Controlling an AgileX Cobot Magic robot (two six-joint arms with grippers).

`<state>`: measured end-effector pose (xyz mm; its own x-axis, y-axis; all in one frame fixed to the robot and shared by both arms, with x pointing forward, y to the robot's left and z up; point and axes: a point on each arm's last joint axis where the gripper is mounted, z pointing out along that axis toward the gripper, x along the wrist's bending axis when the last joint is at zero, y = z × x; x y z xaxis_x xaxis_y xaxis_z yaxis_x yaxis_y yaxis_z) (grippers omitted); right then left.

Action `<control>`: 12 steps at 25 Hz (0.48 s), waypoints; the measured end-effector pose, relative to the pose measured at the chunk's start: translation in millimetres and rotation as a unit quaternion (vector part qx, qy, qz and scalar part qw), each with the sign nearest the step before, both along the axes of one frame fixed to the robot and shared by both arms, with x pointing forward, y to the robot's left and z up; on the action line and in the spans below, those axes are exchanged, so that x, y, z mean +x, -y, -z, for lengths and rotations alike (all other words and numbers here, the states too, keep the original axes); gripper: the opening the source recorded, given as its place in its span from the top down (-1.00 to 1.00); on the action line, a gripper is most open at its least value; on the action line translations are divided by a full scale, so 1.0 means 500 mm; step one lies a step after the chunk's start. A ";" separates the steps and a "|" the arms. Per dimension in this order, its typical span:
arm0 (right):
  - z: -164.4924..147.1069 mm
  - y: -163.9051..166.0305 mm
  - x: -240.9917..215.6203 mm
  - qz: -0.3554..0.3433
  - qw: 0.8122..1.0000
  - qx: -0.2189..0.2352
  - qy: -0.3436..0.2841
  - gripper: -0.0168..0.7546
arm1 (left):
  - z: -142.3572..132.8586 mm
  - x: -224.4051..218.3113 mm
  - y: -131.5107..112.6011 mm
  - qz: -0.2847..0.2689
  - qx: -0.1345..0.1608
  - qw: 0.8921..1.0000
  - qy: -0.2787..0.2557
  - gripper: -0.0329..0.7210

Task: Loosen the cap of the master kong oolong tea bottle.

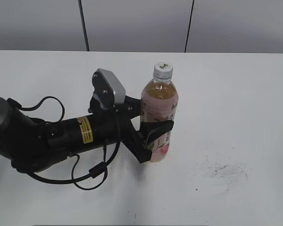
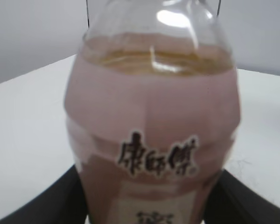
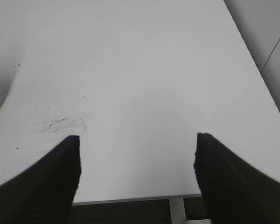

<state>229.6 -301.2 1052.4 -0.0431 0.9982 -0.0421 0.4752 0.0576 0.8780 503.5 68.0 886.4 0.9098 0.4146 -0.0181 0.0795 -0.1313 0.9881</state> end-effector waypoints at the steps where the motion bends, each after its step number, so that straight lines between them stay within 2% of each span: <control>1: 0.000 0.000 0.000 0.000 1.000 0.000 0.000 -0.52 | 0.000 0.000 0.000 -0.001 -0.003 1.000 -0.008 -0.17; 5: 0.000 0.000 0.000 0.000 1.000 0.000 0.000 -0.52 | 0.000 -0.001 0.000 -0.002 -0.009 1.000 -0.022 -0.17; 12: 0.000 0.000 0.000 0.000 1.000 0.000 0.000 -0.52 | 0.010 -0.012 0.004 0.031 0.002 0.999 -0.023 -0.17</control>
